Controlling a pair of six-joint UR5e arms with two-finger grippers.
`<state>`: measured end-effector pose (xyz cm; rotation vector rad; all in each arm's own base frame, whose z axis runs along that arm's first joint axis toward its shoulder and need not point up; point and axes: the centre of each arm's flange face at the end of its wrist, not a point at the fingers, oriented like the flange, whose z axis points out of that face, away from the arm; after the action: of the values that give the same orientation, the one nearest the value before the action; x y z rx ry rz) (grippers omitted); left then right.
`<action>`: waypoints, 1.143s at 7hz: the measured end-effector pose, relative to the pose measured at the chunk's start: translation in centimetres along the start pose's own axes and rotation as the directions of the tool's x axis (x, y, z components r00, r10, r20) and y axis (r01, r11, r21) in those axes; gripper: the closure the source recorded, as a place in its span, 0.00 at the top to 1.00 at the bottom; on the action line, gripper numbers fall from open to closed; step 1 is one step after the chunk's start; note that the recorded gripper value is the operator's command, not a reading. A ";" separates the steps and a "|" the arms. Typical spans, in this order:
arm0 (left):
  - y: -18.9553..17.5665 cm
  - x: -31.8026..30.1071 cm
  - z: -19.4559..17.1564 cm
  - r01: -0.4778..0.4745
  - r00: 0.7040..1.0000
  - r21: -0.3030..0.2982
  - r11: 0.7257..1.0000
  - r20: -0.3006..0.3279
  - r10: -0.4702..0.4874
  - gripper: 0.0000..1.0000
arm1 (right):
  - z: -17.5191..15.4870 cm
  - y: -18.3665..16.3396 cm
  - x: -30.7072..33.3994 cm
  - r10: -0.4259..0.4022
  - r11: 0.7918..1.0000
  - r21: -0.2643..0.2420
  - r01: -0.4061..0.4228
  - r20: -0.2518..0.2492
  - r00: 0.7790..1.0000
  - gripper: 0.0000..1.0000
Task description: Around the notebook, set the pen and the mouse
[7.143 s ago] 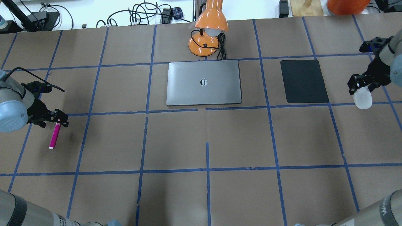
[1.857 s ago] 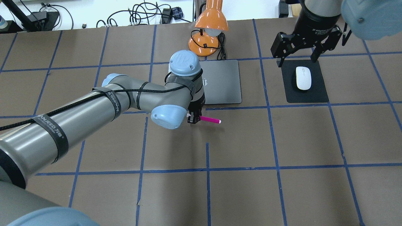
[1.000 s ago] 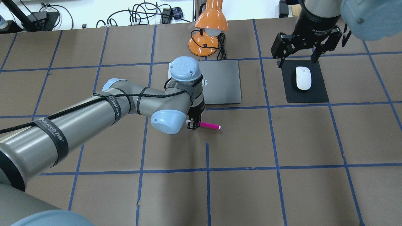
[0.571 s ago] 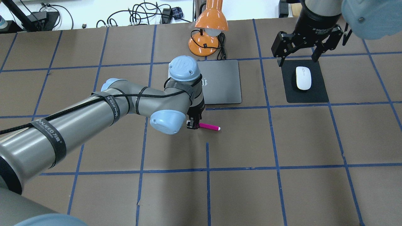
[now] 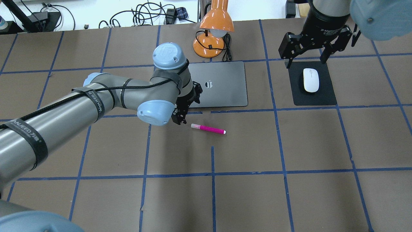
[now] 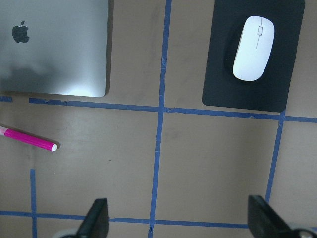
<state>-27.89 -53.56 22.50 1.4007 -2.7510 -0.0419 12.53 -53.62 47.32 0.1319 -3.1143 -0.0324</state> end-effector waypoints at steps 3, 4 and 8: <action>-7.9 -1.9 -7.2 -0.259 0.966 -0.002 0.966 0.017 0.259 1.00 | 0.0 0.0 0.0 0.000 1.000 0.000 0.000 0.000 1.000 1.00; -10.8 -2.7 -10.7 -0.338 0.940 -0.018 0.941 0.035 0.338 1.00 | -0.1 0.0 0.0 0.000 1.000 0.001 0.000 0.001 1.000 1.00; -14.5 -6.8 -20.6 -0.621 0.780 -0.059 0.781 0.051 0.624 1.00 | -0.2 0.0 0.0 0.001 1.000 0.002 -0.001 -0.004 1.000 1.00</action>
<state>-10.96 -56.53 42.12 0.4148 -3.0941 -0.1146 12.50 -53.60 47.50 0.1296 -3.1109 -0.0284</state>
